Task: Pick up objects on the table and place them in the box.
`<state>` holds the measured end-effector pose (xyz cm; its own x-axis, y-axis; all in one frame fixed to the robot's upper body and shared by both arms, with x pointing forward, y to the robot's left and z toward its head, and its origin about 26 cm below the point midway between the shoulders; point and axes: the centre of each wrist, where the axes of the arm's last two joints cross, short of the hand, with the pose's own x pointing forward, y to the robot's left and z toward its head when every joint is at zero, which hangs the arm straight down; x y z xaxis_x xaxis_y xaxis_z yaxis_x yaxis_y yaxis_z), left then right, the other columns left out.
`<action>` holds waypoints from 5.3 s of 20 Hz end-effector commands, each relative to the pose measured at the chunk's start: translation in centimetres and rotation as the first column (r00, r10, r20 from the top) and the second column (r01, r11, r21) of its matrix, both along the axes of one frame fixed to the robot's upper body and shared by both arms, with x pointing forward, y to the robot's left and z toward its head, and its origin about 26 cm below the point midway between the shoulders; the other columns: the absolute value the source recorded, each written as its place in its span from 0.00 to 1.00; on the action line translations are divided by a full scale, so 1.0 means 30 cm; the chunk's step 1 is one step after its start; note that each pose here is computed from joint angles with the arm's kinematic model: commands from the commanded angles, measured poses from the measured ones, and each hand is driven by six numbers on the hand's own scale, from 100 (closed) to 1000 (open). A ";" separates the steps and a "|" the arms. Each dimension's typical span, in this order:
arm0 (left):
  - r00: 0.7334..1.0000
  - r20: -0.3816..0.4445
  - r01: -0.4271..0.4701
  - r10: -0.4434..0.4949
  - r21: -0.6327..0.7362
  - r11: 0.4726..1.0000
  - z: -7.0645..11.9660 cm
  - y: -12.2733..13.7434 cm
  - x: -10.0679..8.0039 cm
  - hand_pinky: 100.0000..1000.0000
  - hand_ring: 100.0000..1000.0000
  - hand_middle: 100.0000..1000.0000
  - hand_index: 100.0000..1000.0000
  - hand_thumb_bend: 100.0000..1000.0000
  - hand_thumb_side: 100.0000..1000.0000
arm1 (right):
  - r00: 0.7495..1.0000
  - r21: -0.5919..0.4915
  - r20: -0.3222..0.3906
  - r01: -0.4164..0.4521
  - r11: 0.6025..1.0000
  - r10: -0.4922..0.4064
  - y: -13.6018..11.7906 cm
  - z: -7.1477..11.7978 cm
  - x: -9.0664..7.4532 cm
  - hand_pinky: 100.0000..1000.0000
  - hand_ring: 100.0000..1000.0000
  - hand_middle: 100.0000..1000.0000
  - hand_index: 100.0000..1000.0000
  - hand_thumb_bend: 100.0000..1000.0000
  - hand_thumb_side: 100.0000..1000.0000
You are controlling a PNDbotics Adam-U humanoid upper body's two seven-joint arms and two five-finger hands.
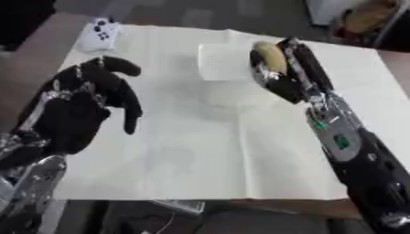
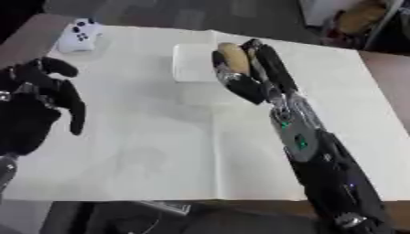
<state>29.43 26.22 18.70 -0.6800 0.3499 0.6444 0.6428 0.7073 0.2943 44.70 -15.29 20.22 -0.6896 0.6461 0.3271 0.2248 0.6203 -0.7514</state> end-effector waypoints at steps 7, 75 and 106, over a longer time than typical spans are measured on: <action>0.999 0.038 0.005 -0.004 -0.037 0.999 0.054 -0.004 0.002 0.25 0.51 0.74 0.73 0.51 0.80 | 0.981 0.066 -0.126 -0.137 0.988 0.145 -0.121 0.128 0.112 0.00 0.00 0.00 0.20 0.13 0.90; 0.993 0.088 0.096 -0.083 -0.159 0.982 0.221 -0.063 0.039 0.27 0.51 0.74 0.73 0.66 0.73 | 0.996 0.242 0.014 -0.094 0.966 0.093 -0.388 0.035 0.038 0.15 0.41 0.65 0.74 0.34 1.00; 0.999 0.008 -0.052 0.052 -0.036 0.998 0.050 0.007 -0.001 0.24 0.50 0.73 0.70 0.55 0.82 | 0.660 0.560 0.750 -0.666 0.493 0.039 -0.292 0.208 -0.452 0.00 0.07 0.22 0.37 0.00 1.00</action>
